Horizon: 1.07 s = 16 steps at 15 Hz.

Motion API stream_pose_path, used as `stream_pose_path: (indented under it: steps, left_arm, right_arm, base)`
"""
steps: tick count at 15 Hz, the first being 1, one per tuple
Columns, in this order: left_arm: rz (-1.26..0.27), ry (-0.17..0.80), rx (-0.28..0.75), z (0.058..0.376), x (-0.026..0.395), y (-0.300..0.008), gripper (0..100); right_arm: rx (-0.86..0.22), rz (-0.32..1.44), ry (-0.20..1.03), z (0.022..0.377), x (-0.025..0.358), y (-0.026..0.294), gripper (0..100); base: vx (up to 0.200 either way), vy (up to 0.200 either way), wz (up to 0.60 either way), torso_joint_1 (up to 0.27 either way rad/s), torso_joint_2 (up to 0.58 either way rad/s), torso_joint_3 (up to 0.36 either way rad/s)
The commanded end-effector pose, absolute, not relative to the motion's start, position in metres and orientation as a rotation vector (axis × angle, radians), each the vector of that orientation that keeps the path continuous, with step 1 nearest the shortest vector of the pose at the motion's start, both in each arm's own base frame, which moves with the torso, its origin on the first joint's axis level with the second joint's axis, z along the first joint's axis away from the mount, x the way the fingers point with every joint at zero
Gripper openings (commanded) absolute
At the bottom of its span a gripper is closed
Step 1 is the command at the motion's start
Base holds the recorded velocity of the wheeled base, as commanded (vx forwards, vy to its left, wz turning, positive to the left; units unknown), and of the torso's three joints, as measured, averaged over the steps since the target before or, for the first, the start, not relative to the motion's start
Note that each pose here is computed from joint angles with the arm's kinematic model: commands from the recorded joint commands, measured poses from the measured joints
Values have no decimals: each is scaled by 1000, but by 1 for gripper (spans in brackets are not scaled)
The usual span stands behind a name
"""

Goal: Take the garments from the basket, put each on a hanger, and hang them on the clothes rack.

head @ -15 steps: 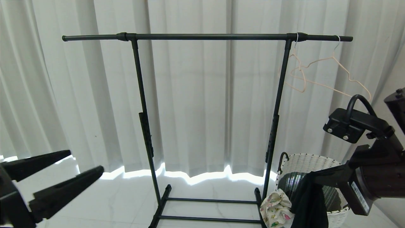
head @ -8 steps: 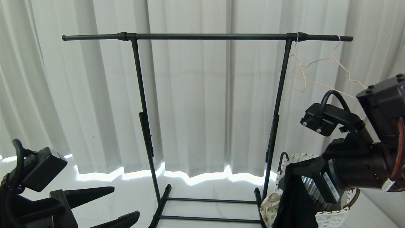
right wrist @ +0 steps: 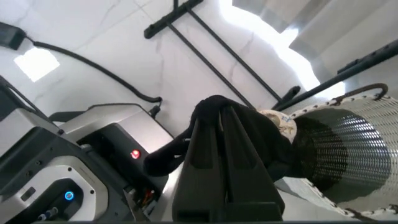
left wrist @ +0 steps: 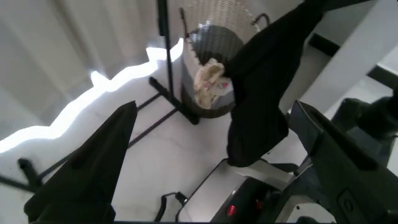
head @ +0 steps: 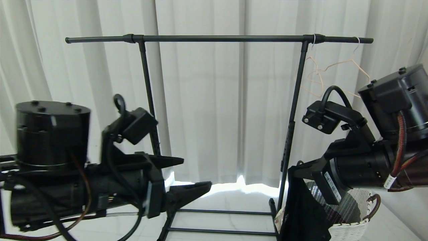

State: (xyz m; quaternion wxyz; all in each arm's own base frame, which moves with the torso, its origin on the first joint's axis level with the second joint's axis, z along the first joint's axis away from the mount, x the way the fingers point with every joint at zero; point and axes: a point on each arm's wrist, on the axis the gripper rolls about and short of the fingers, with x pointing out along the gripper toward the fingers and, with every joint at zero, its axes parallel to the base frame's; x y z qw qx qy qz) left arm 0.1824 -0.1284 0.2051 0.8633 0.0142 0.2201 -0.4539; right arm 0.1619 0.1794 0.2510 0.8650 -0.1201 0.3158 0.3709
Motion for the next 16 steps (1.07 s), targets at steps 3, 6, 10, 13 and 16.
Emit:
stream_pose_path:
  steps: [3,6,10,13,16]
  left_arm:
    - [-1066,522,68,167,220,-195,100]
    - [-1098,554,78,156,223,-211,100]
    - [-1145,551,87,155,220,-229,100]
    - [-1161,549,91,155,217,-235,100]
    - [-1119,590,94,140,229,-233,100]
  right_arm:
    - [-202,809,611,257,159,188,0]
    - [-197,851,594,259,151,196,0]
    - [-185,885,579,261,143,201,0]
    - [-183,884,575,261,143,202,0]
    - [-181,885,571,263,143,201,0]
  base:
    - [0,0,0,0,0,0]
    - [0,0,0,0,0,0]
    - [0,0,0,0,0,0]
    - [0,0,0,0,0,0]
    - [0,0,0,0,0,0]
